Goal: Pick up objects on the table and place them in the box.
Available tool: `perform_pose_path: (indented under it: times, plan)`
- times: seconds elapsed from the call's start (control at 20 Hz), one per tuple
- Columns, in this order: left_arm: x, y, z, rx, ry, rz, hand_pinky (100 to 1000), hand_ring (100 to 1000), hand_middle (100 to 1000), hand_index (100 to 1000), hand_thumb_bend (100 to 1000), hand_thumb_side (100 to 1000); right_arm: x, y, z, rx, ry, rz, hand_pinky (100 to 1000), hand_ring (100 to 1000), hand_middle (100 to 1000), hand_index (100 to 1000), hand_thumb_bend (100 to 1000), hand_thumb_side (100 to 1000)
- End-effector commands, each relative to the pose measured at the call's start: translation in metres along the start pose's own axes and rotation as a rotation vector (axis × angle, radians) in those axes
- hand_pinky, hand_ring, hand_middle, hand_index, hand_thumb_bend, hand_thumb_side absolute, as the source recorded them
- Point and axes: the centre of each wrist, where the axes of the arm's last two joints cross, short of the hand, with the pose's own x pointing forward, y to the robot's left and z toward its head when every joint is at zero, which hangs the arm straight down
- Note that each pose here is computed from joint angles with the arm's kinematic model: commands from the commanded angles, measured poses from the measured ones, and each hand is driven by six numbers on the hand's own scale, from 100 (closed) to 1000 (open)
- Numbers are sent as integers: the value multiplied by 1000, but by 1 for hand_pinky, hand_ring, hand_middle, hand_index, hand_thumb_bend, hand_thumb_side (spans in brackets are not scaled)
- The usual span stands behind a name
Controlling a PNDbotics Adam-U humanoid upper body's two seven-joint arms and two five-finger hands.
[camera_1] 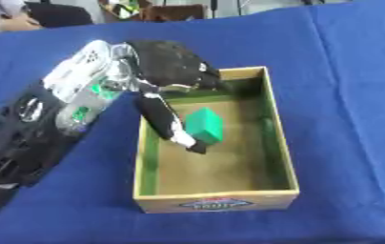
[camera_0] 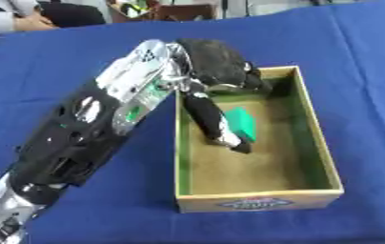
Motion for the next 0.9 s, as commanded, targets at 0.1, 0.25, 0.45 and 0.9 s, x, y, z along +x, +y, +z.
perform_pose_path:
  times: [0.1, 0.25, 0.45, 0.9]
  plan:
    - [-6, 19, 22, 53, -5, -66, 501, 740, 745, 936, 505, 1000, 4, -4, -6, -12, -27, 8, 732, 802, 669, 769, 100, 858]
    - [-8, 27, 47, 263, 67, -13, 400, 678, 685, 896, 308, 1000, 4, -5, -6, -18, -27, 11, 732, 802, 668, 768, 100, 856]
    - [-10, 24, 78, 610, 202, 184, 225, 555, 592, 824, 100, 1000, 4, -6, -6, -31, -28, 15, 731, 802, 668, 768, 100, 854]
    - [-14, -29, 121, 1161, 328, 772, 128, 461, 510, 755, 100, 1000, 4, -7, -9, -57, -40, 22, 729, 801, 669, 767, 100, 855]
